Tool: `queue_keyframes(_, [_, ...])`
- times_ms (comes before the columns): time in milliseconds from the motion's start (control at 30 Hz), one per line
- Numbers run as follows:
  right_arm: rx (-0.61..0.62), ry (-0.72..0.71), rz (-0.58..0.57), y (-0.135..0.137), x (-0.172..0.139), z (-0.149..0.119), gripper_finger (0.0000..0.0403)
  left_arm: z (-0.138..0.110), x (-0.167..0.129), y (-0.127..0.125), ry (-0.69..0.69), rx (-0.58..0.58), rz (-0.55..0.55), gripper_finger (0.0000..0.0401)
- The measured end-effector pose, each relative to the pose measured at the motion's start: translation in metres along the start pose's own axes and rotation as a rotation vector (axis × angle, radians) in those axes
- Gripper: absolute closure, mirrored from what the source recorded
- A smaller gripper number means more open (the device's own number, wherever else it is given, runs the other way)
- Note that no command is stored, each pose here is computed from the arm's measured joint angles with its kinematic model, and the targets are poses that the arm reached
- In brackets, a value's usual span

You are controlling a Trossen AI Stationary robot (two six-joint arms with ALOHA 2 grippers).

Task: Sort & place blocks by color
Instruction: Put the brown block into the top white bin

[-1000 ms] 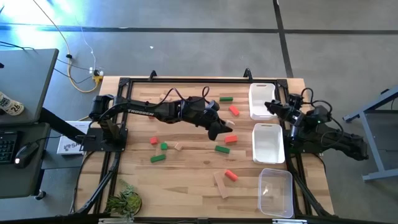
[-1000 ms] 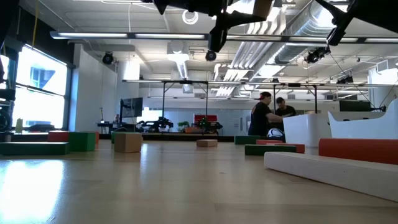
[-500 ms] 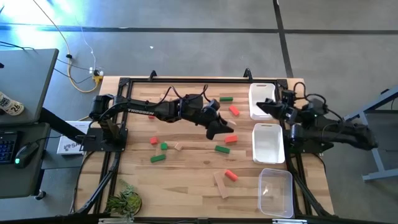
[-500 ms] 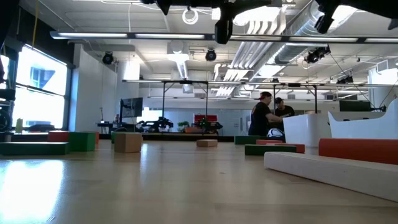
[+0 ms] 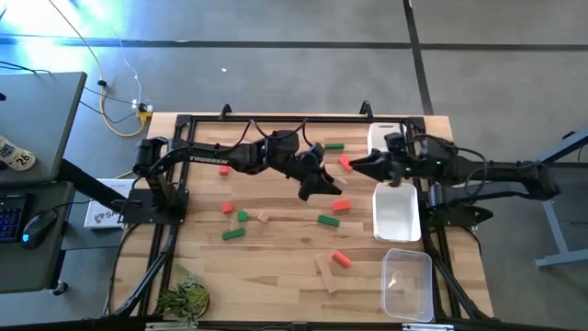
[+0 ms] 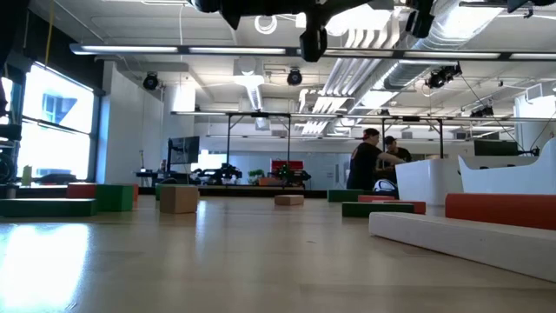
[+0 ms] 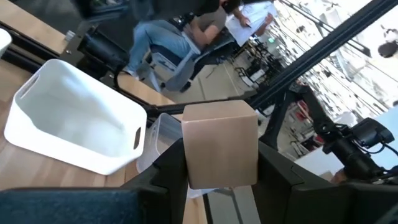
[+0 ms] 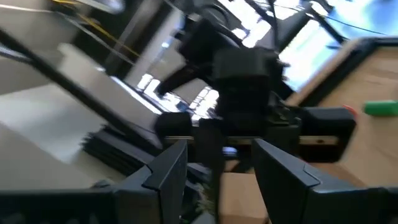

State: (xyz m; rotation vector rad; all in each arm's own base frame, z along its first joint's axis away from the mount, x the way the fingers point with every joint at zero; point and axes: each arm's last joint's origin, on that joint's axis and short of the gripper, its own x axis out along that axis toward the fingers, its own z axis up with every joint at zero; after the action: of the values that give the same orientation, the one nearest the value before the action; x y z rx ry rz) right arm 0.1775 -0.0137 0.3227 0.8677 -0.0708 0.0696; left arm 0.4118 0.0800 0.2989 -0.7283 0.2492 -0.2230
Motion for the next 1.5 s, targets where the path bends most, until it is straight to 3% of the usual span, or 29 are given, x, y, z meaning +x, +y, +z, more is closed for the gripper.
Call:
queue_keyframes(267, [0.001,0.024,-0.107,-0.002,0.024,0.002,0.0233,0.007,-0.009,0.001,0.013,0.062,-0.025,0.0284])
queue_keyframes(900, [0.028,0.054,-0.145,-0.005,0.045,0.003,0.0233,0.019,-0.021,0.01,-0.036,0.068,0.029,0.0284])
queue_keyframes(1500, [0.02,0.072,-0.194,-0.009,0.044,0.0,0.0233,0.023,-0.024,0.015,-0.083,-0.09,0.073,0.0284])
